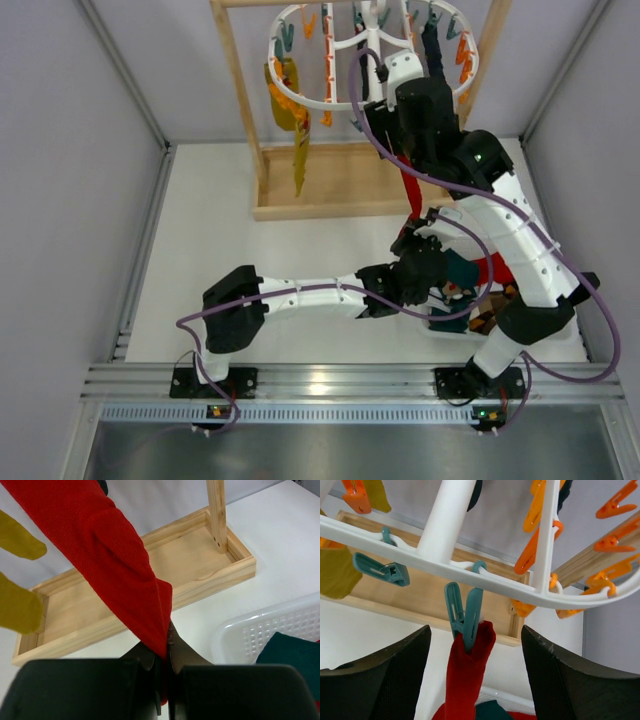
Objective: Remove the socks clipped to the hanger
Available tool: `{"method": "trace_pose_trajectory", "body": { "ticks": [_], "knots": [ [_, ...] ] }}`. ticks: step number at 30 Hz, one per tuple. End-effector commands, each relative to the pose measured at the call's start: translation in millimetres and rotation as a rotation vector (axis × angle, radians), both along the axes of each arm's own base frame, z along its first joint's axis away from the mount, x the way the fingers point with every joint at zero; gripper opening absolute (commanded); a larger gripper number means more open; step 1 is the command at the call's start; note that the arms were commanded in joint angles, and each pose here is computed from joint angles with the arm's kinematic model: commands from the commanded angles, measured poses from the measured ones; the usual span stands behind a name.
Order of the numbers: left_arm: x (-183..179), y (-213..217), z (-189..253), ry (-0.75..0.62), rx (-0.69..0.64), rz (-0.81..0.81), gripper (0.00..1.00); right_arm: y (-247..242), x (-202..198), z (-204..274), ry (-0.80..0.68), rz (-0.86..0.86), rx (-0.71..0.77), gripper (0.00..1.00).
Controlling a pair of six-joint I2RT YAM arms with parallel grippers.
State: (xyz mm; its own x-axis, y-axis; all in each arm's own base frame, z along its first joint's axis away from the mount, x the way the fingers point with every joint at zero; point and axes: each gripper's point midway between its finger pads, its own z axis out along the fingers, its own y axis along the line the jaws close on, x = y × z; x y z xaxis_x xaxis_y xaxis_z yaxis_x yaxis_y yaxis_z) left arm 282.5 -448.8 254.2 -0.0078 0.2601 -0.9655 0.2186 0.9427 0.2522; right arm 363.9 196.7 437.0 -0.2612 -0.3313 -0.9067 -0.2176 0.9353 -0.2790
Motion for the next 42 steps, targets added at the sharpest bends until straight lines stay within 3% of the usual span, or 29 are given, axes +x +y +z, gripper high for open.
{"method": "trace_pose_trajectory", "body": {
  "ticks": [1,9,20,29,33,38,40,42],
  "knots": [
    [-9.7,-12.8,3.2,0.001,-0.022,-0.028,0.00,14.3,8.9,16.2,-0.072,0.022,0.037,0.70],
    [-11.6,-3.6,10.6,-0.001,-0.035,-0.023,0.00,4.6,32.1,16.7,-0.149,-0.119,-0.005,0.71],
    [-14.0,-0.2,16.5,0.000,-0.055,-0.032,0.00,4.3,34.3,4.5,-0.179,-0.190,-0.027,0.58],
    [-14.8,-0.4,9.7,0.006,-0.043,-0.040,0.00,-0.7,23.9,19.3,-0.247,-0.202,0.018,0.17],
    [-17.2,0.3,1.5,0.021,-0.045,-0.060,0.00,-1.6,21.0,23.1,-0.258,-0.197,0.039,0.13],
    [-22.9,10.5,2.3,0.041,-0.093,-0.078,0.00,1.7,18.9,21.9,-0.249,-0.171,0.049,0.17],
    [-30.0,10.8,-0.3,0.062,-0.098,-0.144,0.00,5.6,16.9,20.1,-0.241,-0.142,0.064,0.28],
    [-40.6,10.3,16.4,0.089,-0.196,-0.221,0.00,3.4,12.2,16.4,-0.228,-0.129,0.071,0.43]
  ]
}}
